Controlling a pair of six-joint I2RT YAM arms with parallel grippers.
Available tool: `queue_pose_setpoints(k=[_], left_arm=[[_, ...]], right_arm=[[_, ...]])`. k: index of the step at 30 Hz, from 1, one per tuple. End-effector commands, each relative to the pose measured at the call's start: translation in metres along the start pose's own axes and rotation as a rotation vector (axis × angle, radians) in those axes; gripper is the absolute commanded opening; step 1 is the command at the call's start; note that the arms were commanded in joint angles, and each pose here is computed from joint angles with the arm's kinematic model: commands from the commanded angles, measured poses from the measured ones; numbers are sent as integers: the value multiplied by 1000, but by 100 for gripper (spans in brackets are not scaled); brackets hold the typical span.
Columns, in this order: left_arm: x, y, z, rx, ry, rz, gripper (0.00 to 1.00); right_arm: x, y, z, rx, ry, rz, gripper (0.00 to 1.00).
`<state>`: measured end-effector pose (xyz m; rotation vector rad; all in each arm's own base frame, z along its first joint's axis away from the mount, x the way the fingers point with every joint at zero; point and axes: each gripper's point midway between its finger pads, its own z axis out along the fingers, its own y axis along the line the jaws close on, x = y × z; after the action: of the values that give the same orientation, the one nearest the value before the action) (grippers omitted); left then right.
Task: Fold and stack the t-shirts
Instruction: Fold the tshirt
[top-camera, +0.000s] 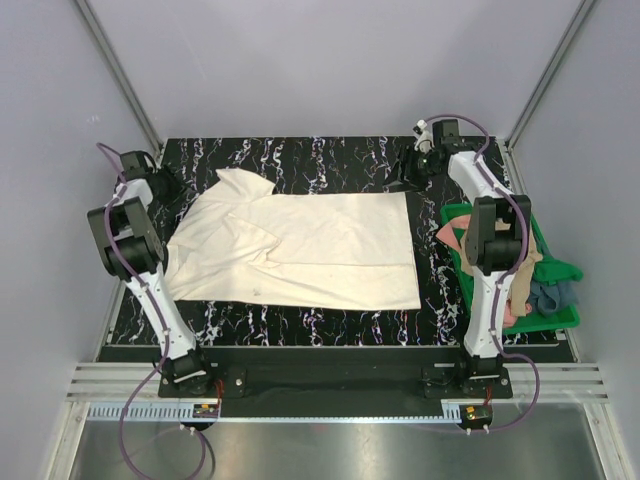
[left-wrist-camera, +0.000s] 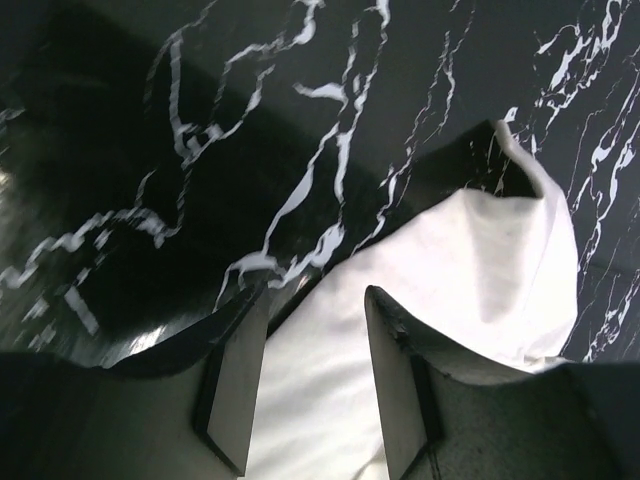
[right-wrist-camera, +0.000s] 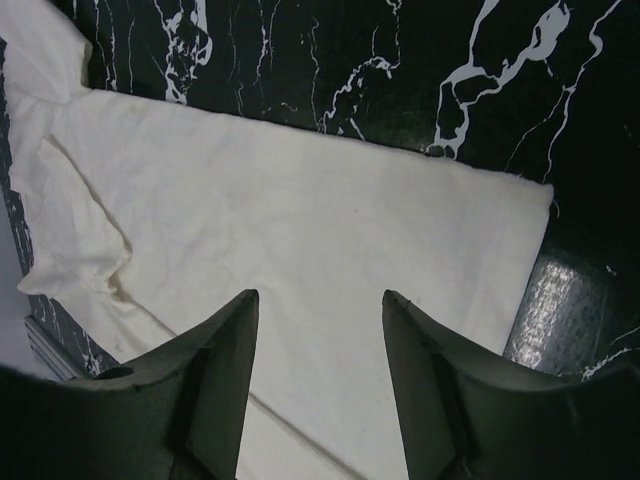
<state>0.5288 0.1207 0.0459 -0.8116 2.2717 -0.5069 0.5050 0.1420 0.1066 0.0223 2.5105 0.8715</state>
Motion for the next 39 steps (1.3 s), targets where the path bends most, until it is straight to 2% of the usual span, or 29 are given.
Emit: queue_pose_setpoints(k=[1, 7, 15, 25, 26, 33, 39], left_arm=[[-9, -22, 14, 71, 27, 57, 47], [-15, -22, 23, 58, 19, 77, 47], [4, -17, 24, -22, 63, 105, 44], [13, -14, 27, -20, 88, 117, 28], [12, -16, 27, -15, 87, 118, 23], [6, -23, 27, 21, 82, 150, 6], [4, -27, 26, 35, 80, 150, 0]], right_arm=[[-5, -9, 3, 11, 45, -52, 60], [-12, -30, 13, 34, 59, -86, 60], [-3, -61, 35, 85, 133, -67, 60], [-18, -82, 35, 175, 101, -97, 59], [-18, -85, 36, 178, 105, -123, 59], [-18, -89, 41, 160, 115, -142, 59], [-18, -90, 40, 144, 128, -172, 59]])
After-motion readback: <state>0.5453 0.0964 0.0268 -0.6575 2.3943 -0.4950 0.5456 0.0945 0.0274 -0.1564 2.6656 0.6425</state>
